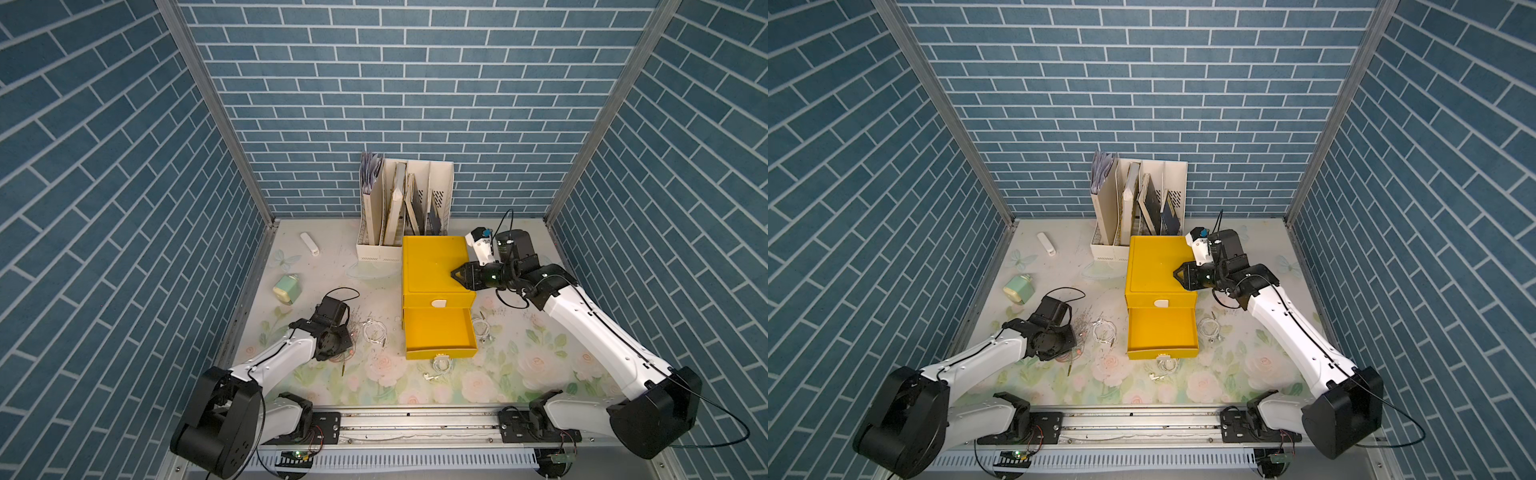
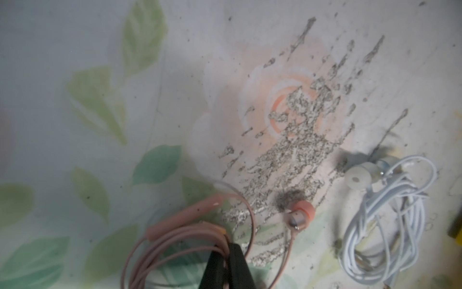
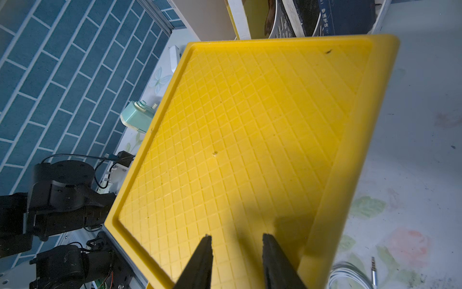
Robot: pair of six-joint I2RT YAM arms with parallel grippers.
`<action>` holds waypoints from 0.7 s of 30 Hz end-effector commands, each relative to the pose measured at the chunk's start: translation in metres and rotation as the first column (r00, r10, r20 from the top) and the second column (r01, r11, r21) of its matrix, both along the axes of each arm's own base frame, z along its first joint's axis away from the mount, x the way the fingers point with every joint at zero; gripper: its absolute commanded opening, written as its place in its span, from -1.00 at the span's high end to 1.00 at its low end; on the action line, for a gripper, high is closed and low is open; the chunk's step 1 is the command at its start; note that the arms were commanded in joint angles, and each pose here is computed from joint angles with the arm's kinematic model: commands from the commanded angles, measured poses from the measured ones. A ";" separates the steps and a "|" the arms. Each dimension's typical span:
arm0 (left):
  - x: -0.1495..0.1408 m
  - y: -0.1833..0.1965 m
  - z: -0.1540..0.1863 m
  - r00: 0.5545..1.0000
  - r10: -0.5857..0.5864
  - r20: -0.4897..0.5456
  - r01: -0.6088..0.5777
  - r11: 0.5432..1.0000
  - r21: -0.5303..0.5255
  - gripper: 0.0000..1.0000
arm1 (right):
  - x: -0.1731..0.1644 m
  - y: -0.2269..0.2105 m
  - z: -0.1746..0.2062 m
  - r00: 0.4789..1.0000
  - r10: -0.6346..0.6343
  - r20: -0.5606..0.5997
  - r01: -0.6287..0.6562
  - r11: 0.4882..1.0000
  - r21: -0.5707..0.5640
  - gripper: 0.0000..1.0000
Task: Place the wired earphones into the drawer by color
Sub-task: Pick up the wired earphones from the center of the board.
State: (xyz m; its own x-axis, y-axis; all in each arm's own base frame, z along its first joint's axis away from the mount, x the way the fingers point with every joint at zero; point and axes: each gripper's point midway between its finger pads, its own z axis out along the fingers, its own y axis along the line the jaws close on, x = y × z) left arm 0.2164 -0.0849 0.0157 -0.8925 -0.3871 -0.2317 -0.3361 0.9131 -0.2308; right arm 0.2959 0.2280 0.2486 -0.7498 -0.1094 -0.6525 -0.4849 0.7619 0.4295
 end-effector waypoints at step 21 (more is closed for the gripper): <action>0.025 -0.029 0.205 0.916 -0.042 0.399 0.134 0.970 -0.205 1.00 | -0.009 -0.012 0.008 0.999 -0.045 -0.002 0.045 0.999 -0.007 0.27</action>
